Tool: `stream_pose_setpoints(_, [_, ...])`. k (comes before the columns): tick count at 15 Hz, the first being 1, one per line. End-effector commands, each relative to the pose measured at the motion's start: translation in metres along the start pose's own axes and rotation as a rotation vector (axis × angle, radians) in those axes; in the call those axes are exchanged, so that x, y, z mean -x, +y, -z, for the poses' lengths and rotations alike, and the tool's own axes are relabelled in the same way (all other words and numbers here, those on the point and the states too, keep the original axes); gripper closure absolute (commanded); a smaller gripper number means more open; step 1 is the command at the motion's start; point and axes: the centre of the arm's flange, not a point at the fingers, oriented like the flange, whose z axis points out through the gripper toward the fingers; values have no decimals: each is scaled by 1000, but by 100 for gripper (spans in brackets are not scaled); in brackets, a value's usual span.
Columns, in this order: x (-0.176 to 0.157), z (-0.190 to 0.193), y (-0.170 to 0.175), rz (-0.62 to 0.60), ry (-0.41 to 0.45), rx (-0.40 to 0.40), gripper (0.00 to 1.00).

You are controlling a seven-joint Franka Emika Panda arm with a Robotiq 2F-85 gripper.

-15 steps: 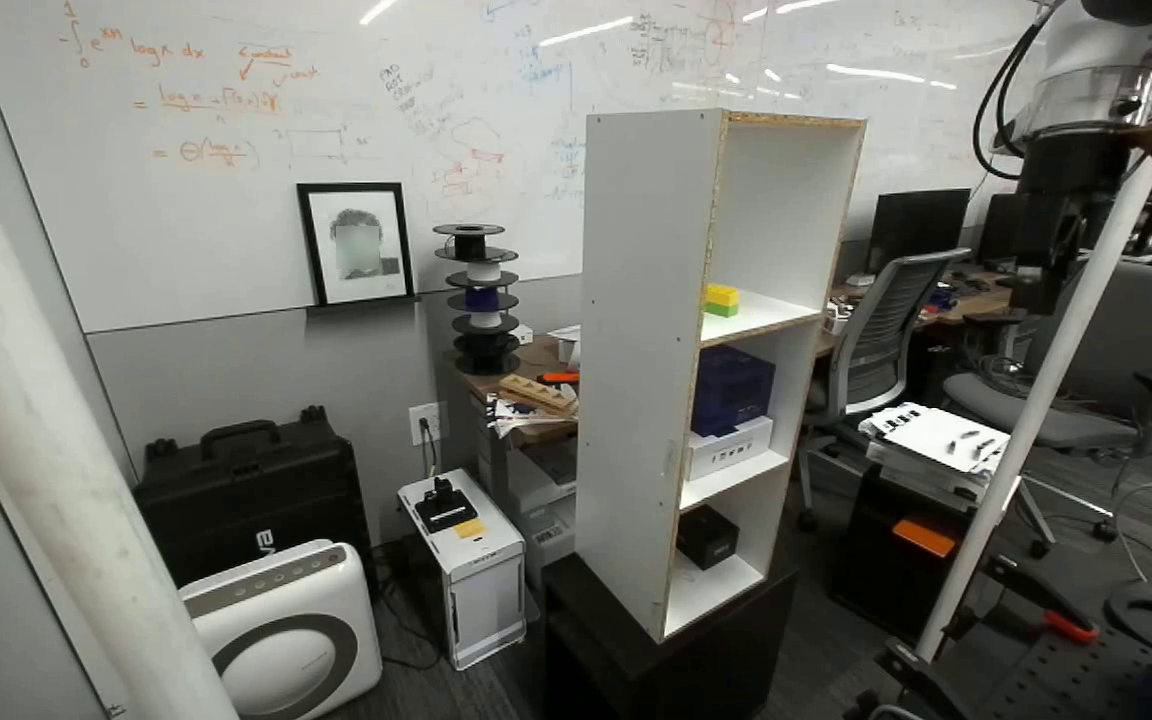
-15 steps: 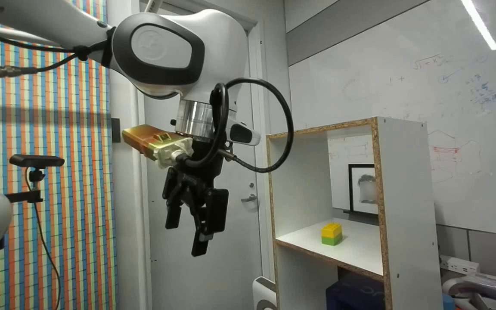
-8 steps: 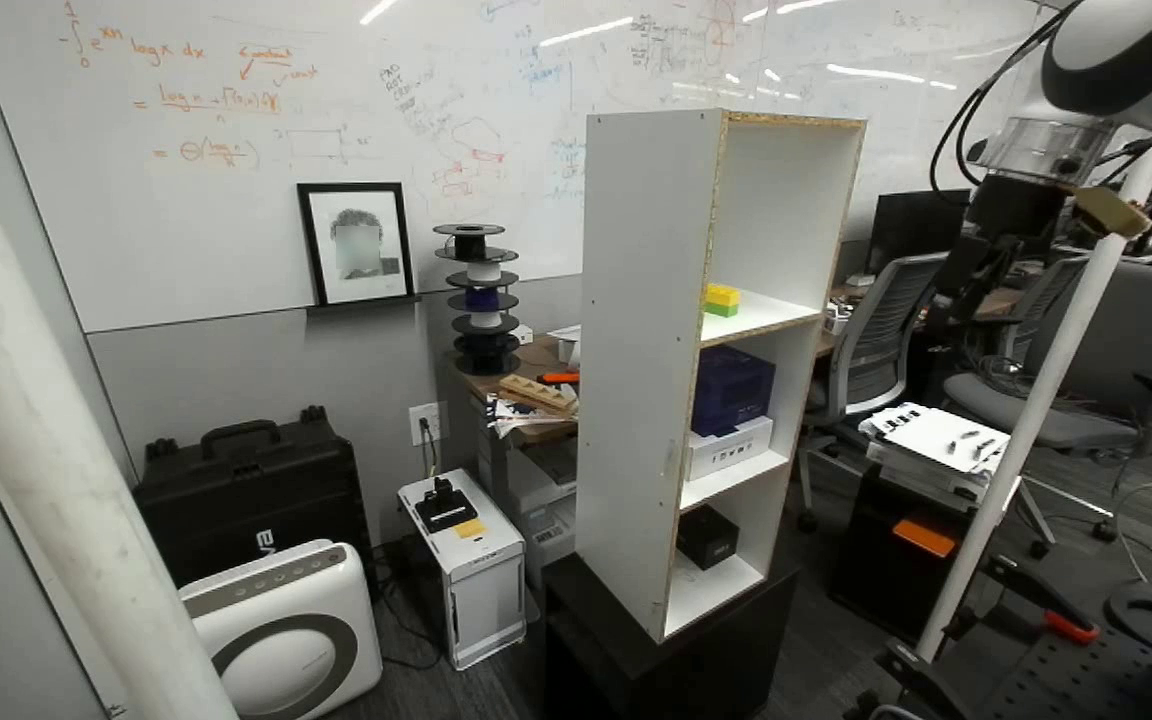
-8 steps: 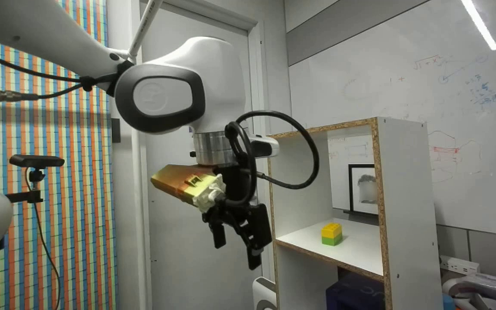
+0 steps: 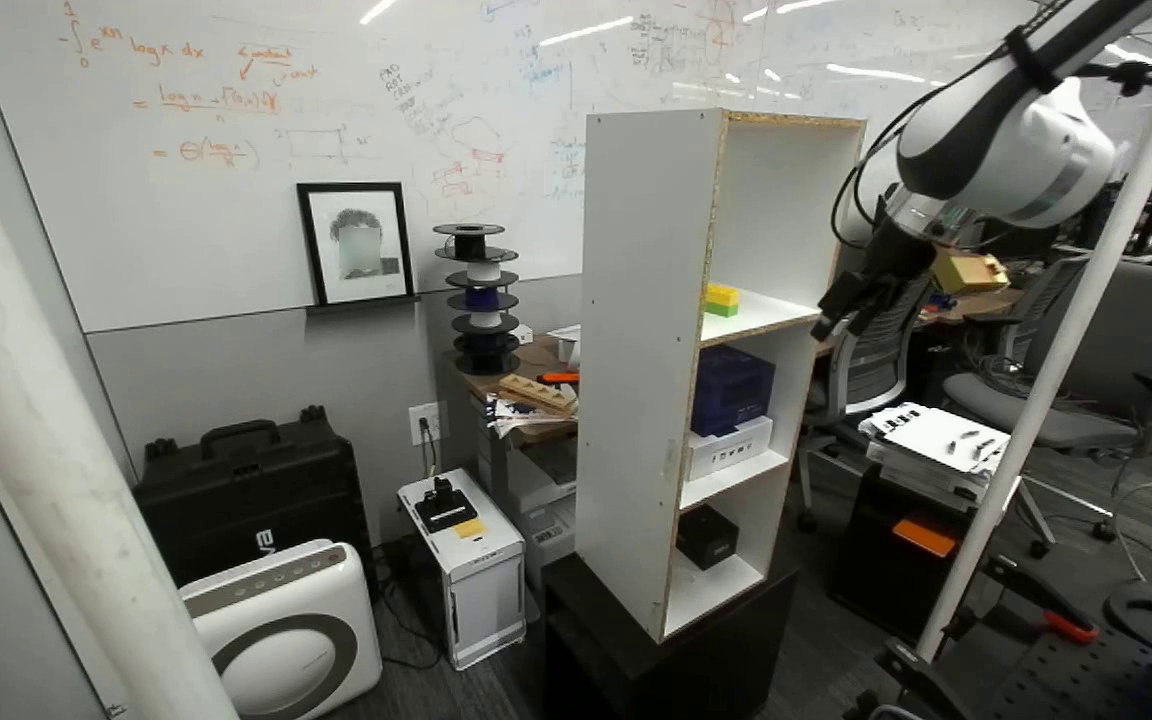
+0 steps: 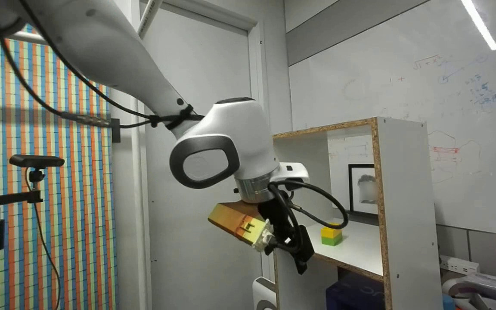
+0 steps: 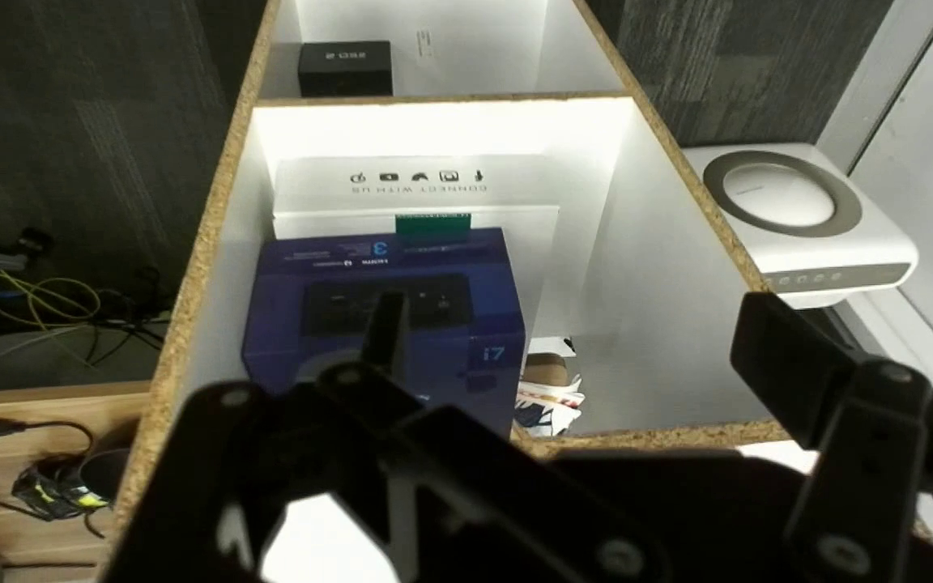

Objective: Put the Legos on top of the shelves

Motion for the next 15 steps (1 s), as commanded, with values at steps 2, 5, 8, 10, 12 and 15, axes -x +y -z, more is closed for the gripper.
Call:
stream_pose_setpoints(2, [-86, -38, 10, -19, 51, -29, 0])
stream_pose_setpoints(5, [-123, -45, 16, -30, 93, -2, 0])
stream_pose_setpoints(8, [-142, -55, 24, -39, 127, 12, 0])
stream_pose_setpoints(10, [-147, -67, 26, -50, 157, 1, 0])
stream_pose_setpoints(12, [-149, -77, 27, -63, 174, -21, 0])
stream_pose_setpoints(15, [-150, -88, 24, -63, 201, -49, 25])
